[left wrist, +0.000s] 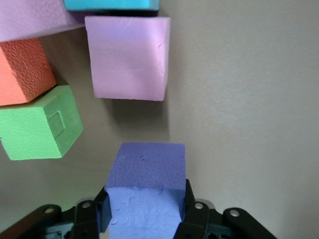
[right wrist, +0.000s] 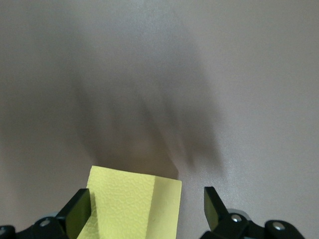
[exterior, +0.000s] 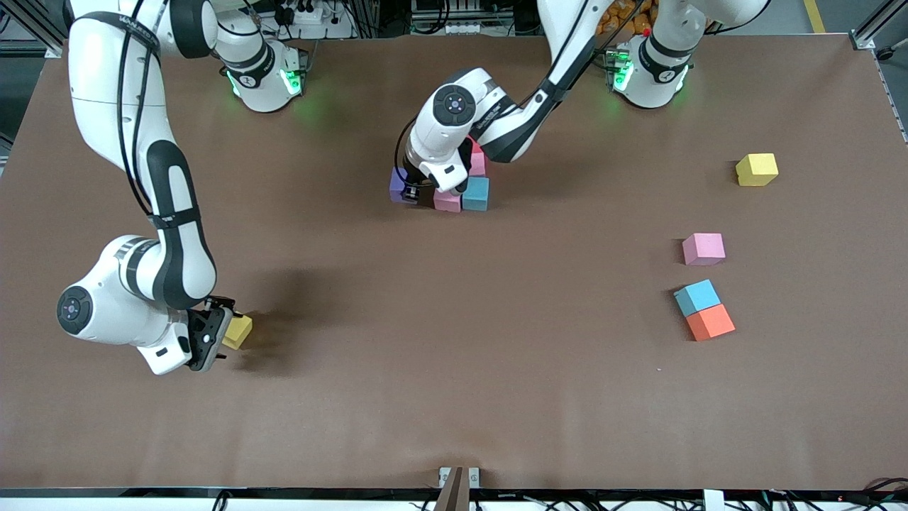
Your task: Form number 2 with 11 blocks
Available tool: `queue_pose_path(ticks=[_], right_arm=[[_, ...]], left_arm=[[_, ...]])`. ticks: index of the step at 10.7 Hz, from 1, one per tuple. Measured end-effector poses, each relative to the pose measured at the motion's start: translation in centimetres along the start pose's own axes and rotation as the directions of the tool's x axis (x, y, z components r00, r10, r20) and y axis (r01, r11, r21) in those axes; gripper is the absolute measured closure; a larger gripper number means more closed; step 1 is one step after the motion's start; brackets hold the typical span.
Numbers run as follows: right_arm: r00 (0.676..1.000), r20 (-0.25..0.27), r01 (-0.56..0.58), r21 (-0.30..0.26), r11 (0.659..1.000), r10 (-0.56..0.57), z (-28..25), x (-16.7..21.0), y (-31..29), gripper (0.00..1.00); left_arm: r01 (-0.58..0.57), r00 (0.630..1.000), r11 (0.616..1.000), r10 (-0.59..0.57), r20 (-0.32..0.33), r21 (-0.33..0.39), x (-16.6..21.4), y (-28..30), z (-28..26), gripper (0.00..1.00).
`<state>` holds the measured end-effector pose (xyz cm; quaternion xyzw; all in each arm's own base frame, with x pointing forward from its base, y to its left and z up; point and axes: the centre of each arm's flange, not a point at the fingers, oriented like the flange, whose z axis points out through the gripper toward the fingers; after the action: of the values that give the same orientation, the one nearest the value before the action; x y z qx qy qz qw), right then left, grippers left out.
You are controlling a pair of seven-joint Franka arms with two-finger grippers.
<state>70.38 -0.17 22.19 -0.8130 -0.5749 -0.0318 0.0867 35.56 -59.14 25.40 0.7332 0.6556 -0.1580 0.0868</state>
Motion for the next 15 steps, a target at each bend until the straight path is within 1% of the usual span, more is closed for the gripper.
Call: queue_pose_path(ticks=[1,3,4,7,9,10,11,13,14,15], right_arm=[[1.000,0.000,-0.008,0.004,1.000,0.008,0.1,-0.3,0.0,0.00],[0.999,0.002,-0.044,0.040,0.998,0.044,0.3,-1.0,-0.1,0.00],[0.999,0.003,-0.053,0.045,0.998,0.053,0.2,-1.0,-0.1,0.00],[0.998,-0.003,-0.061,0.048,0.997,0.062,-0.8,-0.3,0.2,0.00],[0.998,-0.003,-0.069,0.042,0.997,0.070,-1.1,-0.5,0.4,0.00],[0.996,-0.001,-0.091,0.037,0.995,0.091,-1.3,-1.1,0.7,0.00],[0.990,0.004,-0.142,0.027,0.990,0.142,-1.8,-2.0,1.1,0.00],[0.962,0.015,-0.271,0.004,0.962,0.271,-2.8,-3.8,1.7,0.00],[0.931,0.019,-0.364,0.000,0.931,0.364,-3.0,-4.3,1.9,0.00],[0.877,0.025,-0.481,0.005,0.877,0.480,-2.9,-4.7,1.8,0.00]], left_arm=[[0.015,1.000,1.000,-0.015,-0.003,0.003,0.0,-0.2,0.5,0.45],[0.027,1.000,1.000,-0.027,-0.010,0.009,0.2,-0.4,0.8,0.45],[0.030,0.999,0.999,-0.030,-0.013,0.011,0.5,-0.6,1.1,0.45],[0.079,0.997,0.997,-0.079,-0.015,-0.001,1.4,-0.9,2.1,0.46],[0.119,0.993,0.993,-0.119,-0.011,-0.017,2.1,-1.0,2.7,0.46],[0.133,0.991,0.991,-0.133,-0.013,-0.017,2.4,-1.1,2.9,0.46],[0.137,0.990,0.990,-0.137,-0.017,-0.016,2.6,-1.3,3.1,0.46],[0.138,0.990,0.990,-0.139,-0.024,-0.012,2.9,-1.4,3.4,0.46],[0.139,0.990,0.990,-0.139,-0.028,-0.010,3.1,-1.5,3.5,0.46],[0.135,0.990,0.991,-0.135,-0.030,-0.009,3.2,-1.5,3.6,0.46]])
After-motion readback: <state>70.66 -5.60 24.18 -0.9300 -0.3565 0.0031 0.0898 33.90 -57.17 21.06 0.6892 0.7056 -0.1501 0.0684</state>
